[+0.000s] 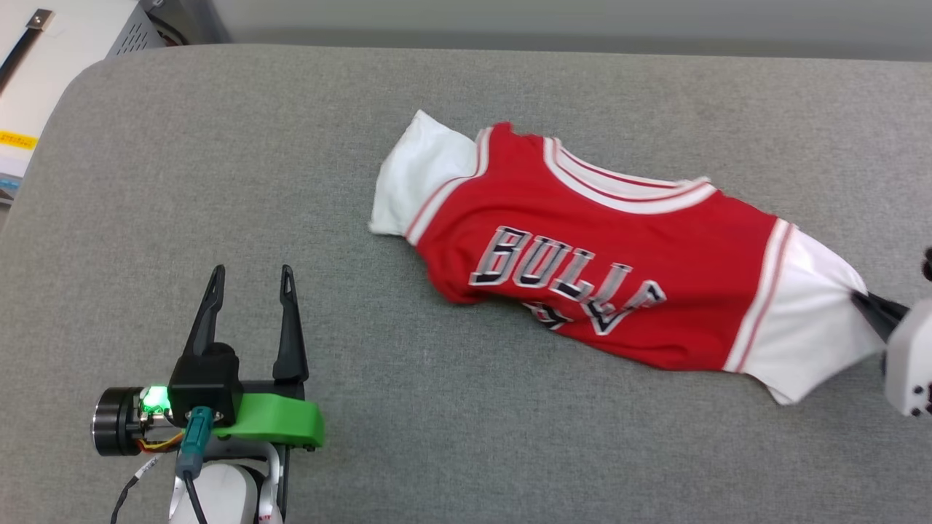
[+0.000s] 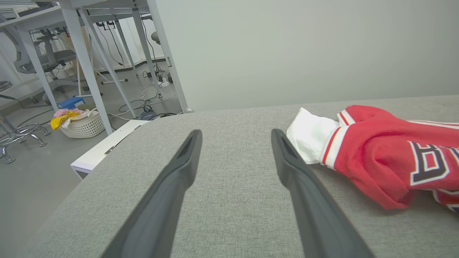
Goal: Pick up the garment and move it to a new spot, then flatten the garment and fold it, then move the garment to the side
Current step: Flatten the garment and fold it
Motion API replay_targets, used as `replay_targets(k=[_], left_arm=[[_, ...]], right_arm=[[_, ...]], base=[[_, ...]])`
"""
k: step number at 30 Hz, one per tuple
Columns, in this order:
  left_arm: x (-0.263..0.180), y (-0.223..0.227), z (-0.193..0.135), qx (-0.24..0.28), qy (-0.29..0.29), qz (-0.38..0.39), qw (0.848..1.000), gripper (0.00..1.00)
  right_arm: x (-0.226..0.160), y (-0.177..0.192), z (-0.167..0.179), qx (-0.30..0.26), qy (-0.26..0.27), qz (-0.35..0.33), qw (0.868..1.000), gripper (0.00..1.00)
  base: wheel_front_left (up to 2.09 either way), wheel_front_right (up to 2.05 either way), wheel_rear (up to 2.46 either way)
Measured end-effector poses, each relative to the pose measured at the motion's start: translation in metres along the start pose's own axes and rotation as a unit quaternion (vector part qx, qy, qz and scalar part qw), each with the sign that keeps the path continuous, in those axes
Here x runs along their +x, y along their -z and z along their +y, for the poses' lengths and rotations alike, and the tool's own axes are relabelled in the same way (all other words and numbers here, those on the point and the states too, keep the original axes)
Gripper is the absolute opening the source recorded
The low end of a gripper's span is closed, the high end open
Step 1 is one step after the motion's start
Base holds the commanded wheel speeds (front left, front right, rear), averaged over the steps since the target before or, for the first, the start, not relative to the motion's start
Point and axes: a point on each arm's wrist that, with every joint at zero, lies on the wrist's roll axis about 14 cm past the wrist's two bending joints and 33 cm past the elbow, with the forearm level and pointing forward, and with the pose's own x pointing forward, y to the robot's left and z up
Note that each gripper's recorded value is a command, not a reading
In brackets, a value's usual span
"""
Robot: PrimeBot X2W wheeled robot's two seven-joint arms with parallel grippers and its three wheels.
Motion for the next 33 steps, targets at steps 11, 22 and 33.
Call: replay_targets(k=[11, 22, 33], left_arm=[[-0.009, -0.004, 0.001, -0.002, 0.0, -0.002, 1.0, 1.0], [-0.011, -0.008, 0.003, -0.001, 0.005, -0.008, 1.0, 1.0], [0.051, -0.052, -0.009, 0.006, 0.093, -0.079, 0.993, 1.0]], right_arm=[[-0.026, 0.059, -0.039, 0.048, 0.078, 0.059, 0.994, 0.0], [-0.05, -0.042, -0.049, 0.016, 0.132, -0.205, 0.97, 1.0], [-0.084, -0.092, 0.013, 0.008, 0.126, -0.367, 0.922, 1.0]], base=[[0.0, 0.0, 0.0], [0.0, 0.0, 0.0], [0.0, 0.0, 0.0]])
